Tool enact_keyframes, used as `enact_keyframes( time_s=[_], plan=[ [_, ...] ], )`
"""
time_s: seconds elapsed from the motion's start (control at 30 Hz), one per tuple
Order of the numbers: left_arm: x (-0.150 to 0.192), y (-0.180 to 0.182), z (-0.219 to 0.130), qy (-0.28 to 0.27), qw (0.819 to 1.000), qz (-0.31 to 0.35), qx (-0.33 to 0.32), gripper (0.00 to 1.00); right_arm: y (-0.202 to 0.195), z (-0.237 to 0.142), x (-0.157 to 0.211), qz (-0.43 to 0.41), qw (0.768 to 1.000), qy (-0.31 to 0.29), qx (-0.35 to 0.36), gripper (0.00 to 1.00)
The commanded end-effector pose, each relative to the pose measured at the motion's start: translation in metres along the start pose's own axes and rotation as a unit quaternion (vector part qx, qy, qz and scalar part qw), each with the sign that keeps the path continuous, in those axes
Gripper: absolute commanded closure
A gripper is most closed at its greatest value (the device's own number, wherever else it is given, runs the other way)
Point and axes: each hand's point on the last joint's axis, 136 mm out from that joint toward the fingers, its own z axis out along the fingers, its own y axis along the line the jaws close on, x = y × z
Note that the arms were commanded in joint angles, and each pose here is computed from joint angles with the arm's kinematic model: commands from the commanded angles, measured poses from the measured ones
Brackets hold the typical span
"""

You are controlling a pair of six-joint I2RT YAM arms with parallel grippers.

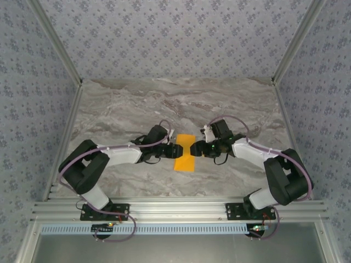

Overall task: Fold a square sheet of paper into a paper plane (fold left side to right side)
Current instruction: Turn over the paper at the center of the table.

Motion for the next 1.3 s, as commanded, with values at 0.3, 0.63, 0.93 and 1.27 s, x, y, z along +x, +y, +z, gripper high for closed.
enact_keyframes(
  time_s=[0.3, 0.63, 0.93, 1.27],
  plan=[
    [0.002, 0.013, -0.004, 0.002, 0.999, 0.02, -0.034, 0.91, -0.001, 0.001, 0.009, 0.0, 1.0, 0.012, 0.008, 0.38],
    [0.002, 0.016, -0.018, -0.013, 0.998, 0.025, -0.048, 0.94, 0.017, 0.019, 0.0, 0.024, 0.998, 0.01, -0.054, 0.27],
    [0.001, 0.018, -0.019, -0.015, 0.998, 0.024, -0.053, 0.88, 0.027, 0.041, -0.006, 0.032, 0.996, 0.027, -0.079, 0.42],
    [-0.015, 0.018, -0.057, -0.063, 0.997, -0.002, -0.043, 0.6, 0.038, 0.026, -0.022, 0.008, 0.995, 0.002, -0.094, 0.96]
  ],
)
